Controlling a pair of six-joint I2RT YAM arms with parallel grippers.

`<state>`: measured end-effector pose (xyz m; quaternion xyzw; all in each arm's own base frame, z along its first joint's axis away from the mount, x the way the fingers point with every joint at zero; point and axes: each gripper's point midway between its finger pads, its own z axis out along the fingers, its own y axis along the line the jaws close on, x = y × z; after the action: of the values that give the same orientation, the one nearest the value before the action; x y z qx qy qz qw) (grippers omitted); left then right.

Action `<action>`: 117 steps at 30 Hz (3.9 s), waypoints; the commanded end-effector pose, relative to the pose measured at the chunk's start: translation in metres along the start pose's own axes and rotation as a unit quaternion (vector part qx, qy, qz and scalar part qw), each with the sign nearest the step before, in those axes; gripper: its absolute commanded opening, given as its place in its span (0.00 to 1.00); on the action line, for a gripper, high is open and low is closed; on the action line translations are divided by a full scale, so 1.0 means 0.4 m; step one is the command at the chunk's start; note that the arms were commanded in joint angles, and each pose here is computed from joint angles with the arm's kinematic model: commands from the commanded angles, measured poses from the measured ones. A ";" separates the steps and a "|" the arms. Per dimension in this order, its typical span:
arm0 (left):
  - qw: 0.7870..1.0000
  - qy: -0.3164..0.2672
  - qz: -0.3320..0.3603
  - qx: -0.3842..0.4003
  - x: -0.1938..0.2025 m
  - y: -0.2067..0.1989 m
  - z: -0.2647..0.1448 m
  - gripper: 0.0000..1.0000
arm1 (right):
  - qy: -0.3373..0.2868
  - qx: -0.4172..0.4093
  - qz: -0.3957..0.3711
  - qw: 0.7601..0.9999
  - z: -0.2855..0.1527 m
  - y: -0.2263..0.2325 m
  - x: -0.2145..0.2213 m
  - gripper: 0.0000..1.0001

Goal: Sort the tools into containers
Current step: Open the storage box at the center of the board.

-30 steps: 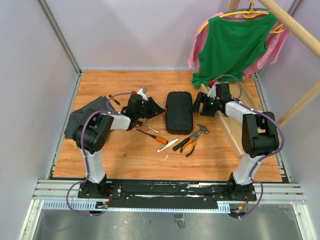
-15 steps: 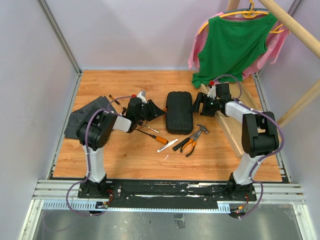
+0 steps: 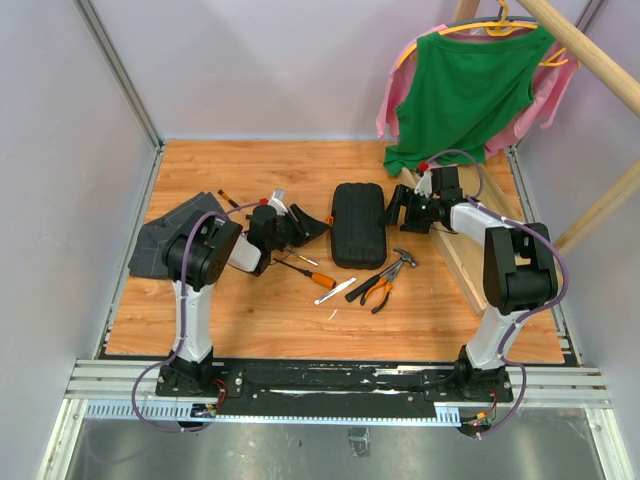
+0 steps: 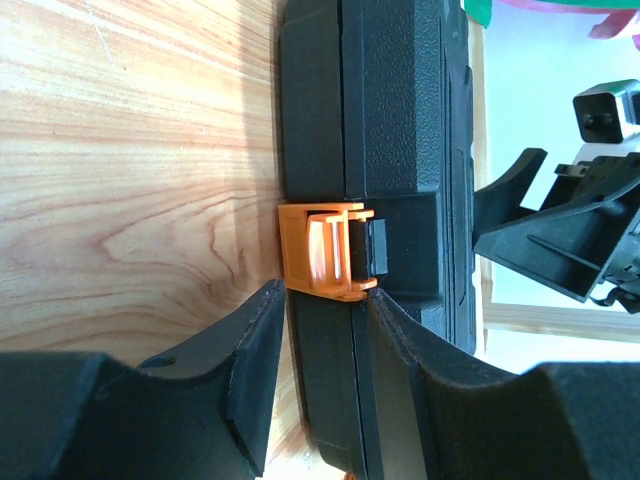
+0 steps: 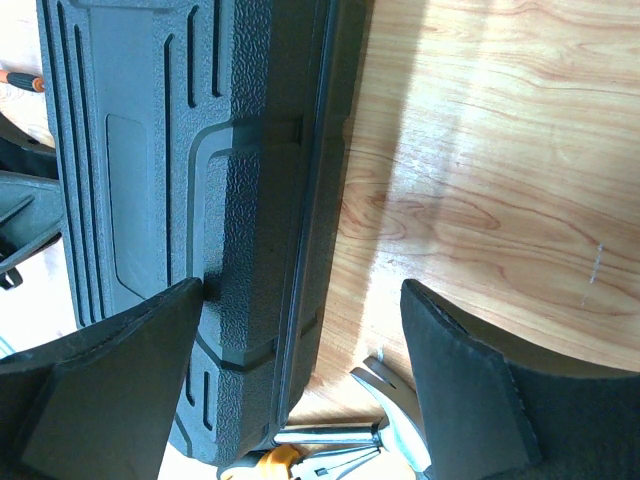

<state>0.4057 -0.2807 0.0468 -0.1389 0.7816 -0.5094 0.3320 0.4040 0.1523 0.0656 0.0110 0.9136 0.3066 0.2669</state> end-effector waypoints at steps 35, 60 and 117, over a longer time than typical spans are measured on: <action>0.993 -0.028 -0.071 0.092 -0.035 -0.028 0.014 0.34 | 0.014 0.001 -0.009 1.000 0.008 0.006 0.005 0.80; 0.998 -0.023 -0.026 0.047 -0.048 -0.014 0.027 0.05 | 0.008 0.006 -0.014 1.000 -0.002 0.007 0.000 0.80; 0.922 -0.070 0.302 -0.234 -0.236 -0.285 -0.119 0.00 | -0.020 0.077 -0.035 0.996 -0.103 0.006 0.057 0.89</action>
<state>0.4277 -0.2481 0.1511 -0.0162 0.8764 -0.1952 0.4399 0.3723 0.1353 0.0881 0.0118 0.9200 0.2543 0.2979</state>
